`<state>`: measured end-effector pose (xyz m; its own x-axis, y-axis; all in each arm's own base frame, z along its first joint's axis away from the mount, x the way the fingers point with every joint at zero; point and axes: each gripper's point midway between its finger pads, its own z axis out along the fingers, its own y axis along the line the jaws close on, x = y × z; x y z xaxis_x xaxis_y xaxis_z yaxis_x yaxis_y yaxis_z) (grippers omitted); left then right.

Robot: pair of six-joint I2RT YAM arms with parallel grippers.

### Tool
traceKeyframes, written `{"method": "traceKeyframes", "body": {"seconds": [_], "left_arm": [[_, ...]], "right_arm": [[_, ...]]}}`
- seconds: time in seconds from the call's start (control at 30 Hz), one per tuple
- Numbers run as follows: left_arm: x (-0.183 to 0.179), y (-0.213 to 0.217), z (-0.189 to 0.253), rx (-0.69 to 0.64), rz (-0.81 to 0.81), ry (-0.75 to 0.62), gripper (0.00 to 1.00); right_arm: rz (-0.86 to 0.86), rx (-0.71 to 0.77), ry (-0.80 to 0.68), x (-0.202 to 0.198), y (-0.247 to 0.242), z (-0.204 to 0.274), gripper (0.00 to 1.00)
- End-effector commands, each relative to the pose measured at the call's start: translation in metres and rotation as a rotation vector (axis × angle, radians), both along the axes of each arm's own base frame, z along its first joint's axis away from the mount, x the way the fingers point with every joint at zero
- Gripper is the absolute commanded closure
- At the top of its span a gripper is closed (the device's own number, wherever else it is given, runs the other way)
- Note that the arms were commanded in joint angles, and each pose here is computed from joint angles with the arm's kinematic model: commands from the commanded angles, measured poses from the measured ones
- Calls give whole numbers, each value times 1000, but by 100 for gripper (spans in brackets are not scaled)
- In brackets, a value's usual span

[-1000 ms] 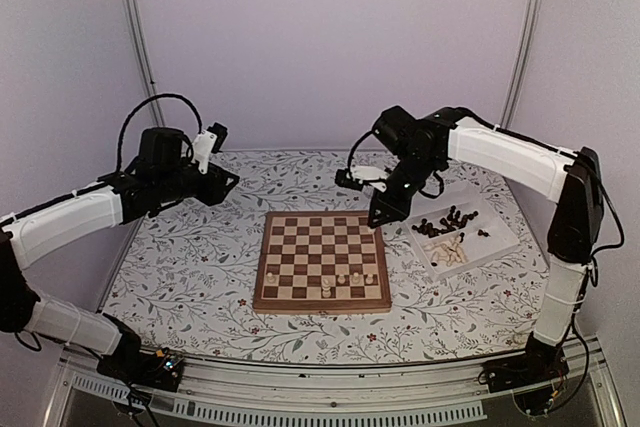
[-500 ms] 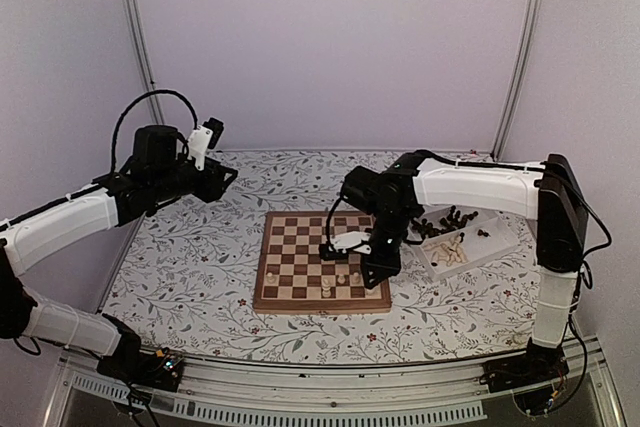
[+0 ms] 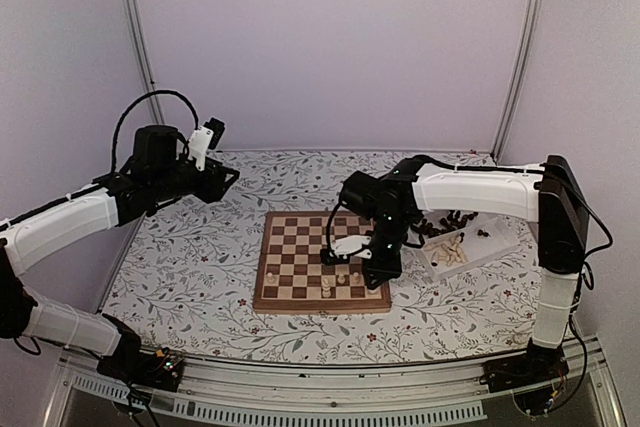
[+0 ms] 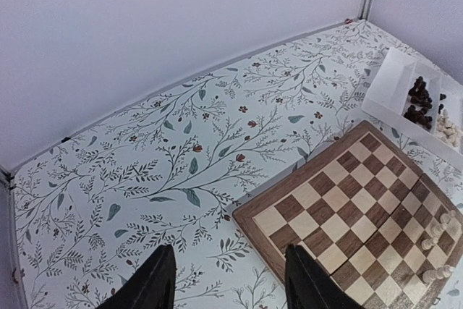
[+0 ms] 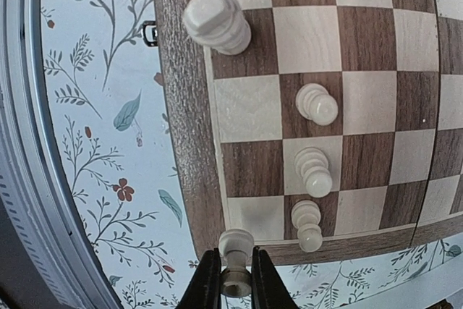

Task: Set up the chess pieces on the board
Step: Place the chess piece on the chessboard.

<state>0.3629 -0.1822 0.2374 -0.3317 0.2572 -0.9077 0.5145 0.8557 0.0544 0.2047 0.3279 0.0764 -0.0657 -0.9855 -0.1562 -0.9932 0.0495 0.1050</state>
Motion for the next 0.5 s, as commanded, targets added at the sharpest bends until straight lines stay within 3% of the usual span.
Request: {"method": "traceKeyframes", "body": {"seconds": [0.0, 0.47], "left_arm": [[1, 0, 2, -16, -4, -8, 46], [1, -2, 1, -21, -17, -2, 46]], "right_arm": [[3, -4, -28, 5, 2, -4, 87], [2, -40, -23, 7, -1, -21, 84]]}}
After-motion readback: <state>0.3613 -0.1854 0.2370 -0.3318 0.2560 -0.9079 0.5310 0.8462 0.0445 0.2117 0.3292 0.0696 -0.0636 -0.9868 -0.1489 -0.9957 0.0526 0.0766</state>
